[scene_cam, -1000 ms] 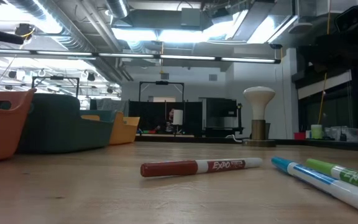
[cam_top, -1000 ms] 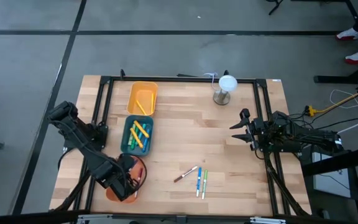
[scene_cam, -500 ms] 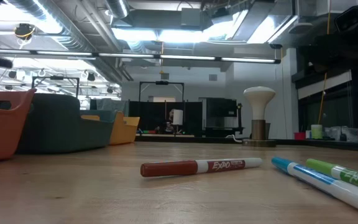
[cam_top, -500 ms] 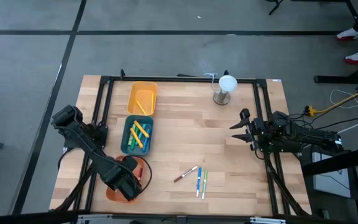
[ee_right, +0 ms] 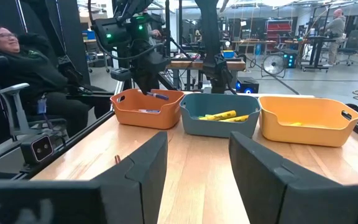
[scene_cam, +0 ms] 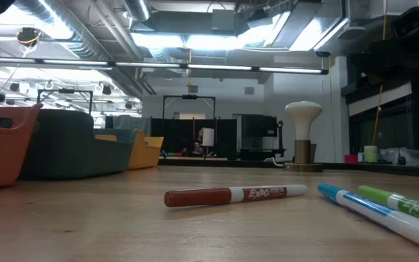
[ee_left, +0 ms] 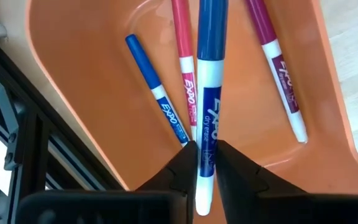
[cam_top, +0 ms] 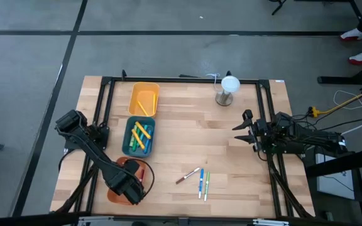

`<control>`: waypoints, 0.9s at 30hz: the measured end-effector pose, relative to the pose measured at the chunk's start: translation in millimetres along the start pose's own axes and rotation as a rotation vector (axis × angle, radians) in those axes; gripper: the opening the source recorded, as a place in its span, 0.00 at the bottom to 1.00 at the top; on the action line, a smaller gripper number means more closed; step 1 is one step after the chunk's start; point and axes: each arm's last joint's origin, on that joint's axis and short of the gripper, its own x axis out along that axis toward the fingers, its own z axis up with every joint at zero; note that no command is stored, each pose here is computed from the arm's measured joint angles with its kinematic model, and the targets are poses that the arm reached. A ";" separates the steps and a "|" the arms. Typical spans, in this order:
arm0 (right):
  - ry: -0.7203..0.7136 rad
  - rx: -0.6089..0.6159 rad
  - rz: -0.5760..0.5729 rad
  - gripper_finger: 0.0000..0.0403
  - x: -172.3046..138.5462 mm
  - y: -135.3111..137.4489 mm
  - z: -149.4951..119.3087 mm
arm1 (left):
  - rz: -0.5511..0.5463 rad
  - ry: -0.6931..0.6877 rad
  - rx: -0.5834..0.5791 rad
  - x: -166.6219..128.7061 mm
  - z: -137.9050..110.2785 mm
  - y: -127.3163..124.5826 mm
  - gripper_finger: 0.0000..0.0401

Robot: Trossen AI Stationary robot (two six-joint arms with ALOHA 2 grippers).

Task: Pick & Place Markers
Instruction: Put the blue marker pen into the orange bin, then put the brown marker pen into the orange bin

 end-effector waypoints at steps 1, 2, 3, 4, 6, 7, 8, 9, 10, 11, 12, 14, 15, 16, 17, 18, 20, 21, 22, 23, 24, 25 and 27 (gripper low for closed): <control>0.000 0.000 0.000 0.42 0.0 0.0 0.0 | 0.003 -0.002 -0.008 0.1 0.1 0.2 0.14; 0.000 0.000 0.000 0.42 0.0 0.0 0.0 | 0.007 -0.007 -0.019 0.1 0.3 0.7 0.15; 0.001 0.000 0.000 0.42 0.0 0.0 -0.1 | 0.011 -0.009 -0.023 0.0 0.4 1.1 0.16; 0.000 0.000 0.000 0.42 0.0 0.0 0.0 | 0.016 -0.010 -0.023 0.0 0.5 1.7 0.16; 0.001 0.000 0.000 0.42 0.0 0.0 -0.1 | 0.023 -0.012 -0.023 0.0 0.7 2.3 0.17; 0.000 0.000 0.000 0.42 0.0 0.0 0.0 | 0.024 -0.012 -0.024 0.0 0.7 2.4 0.18; 0.000 0.000 0.000 0.42 0.0 0.0 0.0 | 0.026 -0.013 -0.024 0.0 0.7 2.6 0.18; 0.000 0.000 0.000 0.42 0.0 0.0 0.0 | 0.028 -0.013 -0.024 0.0 0.8 2.8 0.18; 0.001 0.000 0.000 0.42 0.0 0.0 -0.2 | 0.030 -0.014 -0.024 0.0 0.7 3.1 0.18; 0.001 0.000 0.000 0.42 0.0 0.0 -0.1 | 0.035 -0.015 -0.024 -0.1 0.9 3.5 0.18; 0.000 0.000 0.000 0.42 0.0 0.0 0.0 | 0.037 -0.017 -0.025 -0.1 1.0 3.7 0.17; 0.000 0.000 0.000 0.42 0.0 0.0 0.0 | 0.037 -0.019 -0.029 -0.3 2.5 3.6 0.17; 0.001 0.000 0.000 0.42 0.0 0.0 -0.1 | 0.037 -0.020 -0.033 -0.4 3.7 3.4 0.17; 0.000 0.000 0.000 0.42 0.0 0.0 0.0 | 0.037 -0.020 -0.037 -0.5 5.0 3.1 0.17; 0.001 0.000 0.000 0.42 0.0 0.0 -0.1 | 0.036 -0.020 -0.042 -0.6 6.5 2.8 0.17; 0.001 0.000 0.000 0.42 0.0 0.0 0.0 | 0.035 -0.021 -0.047 -0.8 8.1 2.5 0.17; 0.000 0.000 0.000 0.42 0.0 0.0 0.0 | 0.031 -0.033 -0.046 -1.4 11.8 1.7 0.17; 0.001 0.000 0.000 0.42 0.0 0.0 -0.1 | 0.024 -0.047 -0.037 -2.9 13.5 0.9 0.17; 0.001 0.000 0.000 0.42 0.0 0.0 -0.1 | 0.014 -0.067 -0.018 -5.0 15.3 -0.2 0.17; 0.000 0.000 0.000 0.42 0.0 0.0 0.0 | 0.001 -0.089 -0.001 -7.7 17.2 -1.6 0.17; 0.001 0.000 0.000 0.42 0.0 0.0 0.0 | -0.012 -0.112 0.009 -10.4 19.5 -3.0 0.17; 0.001 0.000 0.000 0.42 0.0 0.0 -0.1 | -0.025 -0.137 0.017 -13.4 22.3 -4.5 0.17; 0.001 0.000 0.000 0.42 0.0 0.0 -0.1 | -0.054 -0.193 0.031 -20.6 28.1 -7.7 0.16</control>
